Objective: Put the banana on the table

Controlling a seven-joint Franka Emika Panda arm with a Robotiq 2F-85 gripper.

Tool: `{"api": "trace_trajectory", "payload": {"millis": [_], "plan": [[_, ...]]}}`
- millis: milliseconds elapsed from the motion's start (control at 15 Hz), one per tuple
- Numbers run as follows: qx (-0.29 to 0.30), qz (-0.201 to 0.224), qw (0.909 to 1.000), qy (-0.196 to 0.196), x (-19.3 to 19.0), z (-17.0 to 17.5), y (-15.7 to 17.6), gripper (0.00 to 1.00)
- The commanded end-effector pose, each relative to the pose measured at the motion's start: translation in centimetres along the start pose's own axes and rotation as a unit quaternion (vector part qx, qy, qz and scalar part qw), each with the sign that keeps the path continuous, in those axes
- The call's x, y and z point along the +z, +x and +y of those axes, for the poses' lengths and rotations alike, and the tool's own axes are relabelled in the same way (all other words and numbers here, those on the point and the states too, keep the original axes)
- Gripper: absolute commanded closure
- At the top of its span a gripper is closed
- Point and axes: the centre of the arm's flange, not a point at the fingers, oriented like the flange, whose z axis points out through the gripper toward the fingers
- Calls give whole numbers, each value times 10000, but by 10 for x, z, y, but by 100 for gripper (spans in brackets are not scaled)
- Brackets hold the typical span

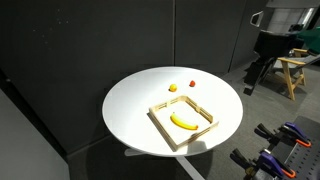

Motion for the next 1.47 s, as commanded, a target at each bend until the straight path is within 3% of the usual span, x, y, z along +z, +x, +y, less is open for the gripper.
{"api": "trace_trajectory", "payload": {"millis": [0,600,1400], "plan": [[218,1,9997,48,1,-2,35,0],[468,102,9987,199,35,-4,114,0],[-221,15,9997,140,95,-9,185,0]]}}
